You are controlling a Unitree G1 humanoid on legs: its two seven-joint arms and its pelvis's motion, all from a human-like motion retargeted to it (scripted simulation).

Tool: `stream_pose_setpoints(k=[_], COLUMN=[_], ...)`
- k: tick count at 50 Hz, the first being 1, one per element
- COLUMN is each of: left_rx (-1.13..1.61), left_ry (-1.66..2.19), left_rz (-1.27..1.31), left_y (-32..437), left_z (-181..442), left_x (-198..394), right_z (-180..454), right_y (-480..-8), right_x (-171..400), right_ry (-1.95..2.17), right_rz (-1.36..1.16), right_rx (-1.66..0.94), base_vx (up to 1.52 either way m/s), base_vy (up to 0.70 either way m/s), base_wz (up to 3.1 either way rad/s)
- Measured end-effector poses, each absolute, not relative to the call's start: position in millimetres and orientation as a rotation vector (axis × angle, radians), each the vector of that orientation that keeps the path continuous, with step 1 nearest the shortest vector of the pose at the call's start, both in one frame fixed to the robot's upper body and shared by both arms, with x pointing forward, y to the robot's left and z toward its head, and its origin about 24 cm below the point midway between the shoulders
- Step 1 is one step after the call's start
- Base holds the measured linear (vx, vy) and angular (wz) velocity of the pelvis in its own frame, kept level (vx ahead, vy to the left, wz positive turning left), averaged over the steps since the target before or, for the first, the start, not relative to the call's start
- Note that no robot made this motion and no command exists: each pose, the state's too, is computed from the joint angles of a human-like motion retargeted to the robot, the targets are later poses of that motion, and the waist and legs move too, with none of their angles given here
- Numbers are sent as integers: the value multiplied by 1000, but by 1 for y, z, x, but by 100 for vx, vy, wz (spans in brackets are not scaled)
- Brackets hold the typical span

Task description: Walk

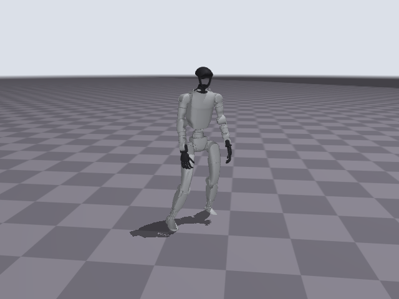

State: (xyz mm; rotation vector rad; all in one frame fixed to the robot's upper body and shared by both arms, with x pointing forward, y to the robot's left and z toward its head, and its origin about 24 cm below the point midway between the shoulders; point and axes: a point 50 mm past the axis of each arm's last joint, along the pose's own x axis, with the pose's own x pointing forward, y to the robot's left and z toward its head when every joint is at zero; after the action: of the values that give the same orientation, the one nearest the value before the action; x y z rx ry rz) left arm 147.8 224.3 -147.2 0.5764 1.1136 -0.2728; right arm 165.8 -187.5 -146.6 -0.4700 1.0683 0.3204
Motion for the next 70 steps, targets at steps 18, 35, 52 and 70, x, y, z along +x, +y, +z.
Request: stream_pose_setpoints(k=[18, 35, 52, 70], left_rx=[547, 655, 655, 612], left_ry=[1122, 1177, 1168, 1204], left_rz=[-91, -394, -420, -455], left_y=[251, 217, 211, 204], left_z=[-140, -156, -156, -159], left_x=[150, 128, 132, 125], right_z=[-149, -155, -158, -154], right_y=[-221, -211, -206, -205], right_x=[147, 133, 128, 140], right_ry=[1134, 1163, 1186, 1167], right_rz=[107, 229, 302, 355], right_rx=[-429, -485, -497, -487], base_vx=[12, 8, 1, 0], base_vy=[-48, -18, -1, 0], base_wz=[-1, -10, -1, -5])
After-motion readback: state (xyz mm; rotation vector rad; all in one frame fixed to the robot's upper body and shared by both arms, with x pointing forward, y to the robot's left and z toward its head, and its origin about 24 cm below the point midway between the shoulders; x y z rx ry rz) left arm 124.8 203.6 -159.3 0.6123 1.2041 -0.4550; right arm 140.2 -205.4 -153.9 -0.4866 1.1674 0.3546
